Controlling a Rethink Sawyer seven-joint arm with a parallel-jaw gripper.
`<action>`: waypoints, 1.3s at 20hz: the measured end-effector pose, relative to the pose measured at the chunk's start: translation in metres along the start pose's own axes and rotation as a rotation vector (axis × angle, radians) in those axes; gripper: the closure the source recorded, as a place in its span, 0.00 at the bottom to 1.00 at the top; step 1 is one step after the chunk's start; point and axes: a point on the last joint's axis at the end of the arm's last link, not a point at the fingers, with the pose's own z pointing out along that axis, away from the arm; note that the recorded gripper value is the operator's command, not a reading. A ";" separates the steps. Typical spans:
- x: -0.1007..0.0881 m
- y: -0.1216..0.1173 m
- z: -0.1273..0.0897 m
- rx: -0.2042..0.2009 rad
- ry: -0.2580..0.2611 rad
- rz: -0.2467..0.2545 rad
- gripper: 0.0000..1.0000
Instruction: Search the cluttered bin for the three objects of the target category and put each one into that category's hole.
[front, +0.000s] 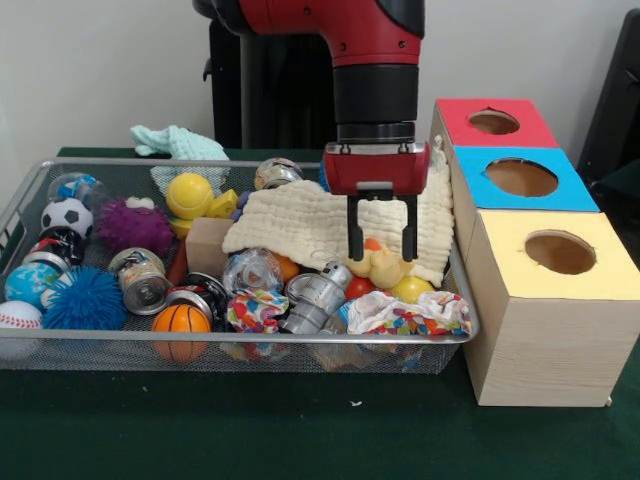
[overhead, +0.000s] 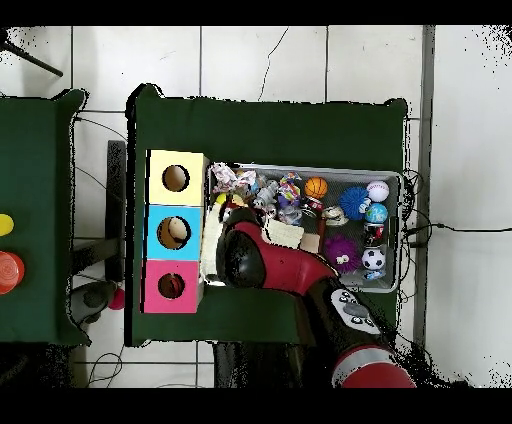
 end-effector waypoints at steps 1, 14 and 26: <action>0.001 0.001 0.000 -0.003 0.003 0.004 0.00; 0.038 0.020 0.003 0.018 0.103 -0.047 0.00; 0.039 0.009 0.006 0.069 0.103 -0.075 0.00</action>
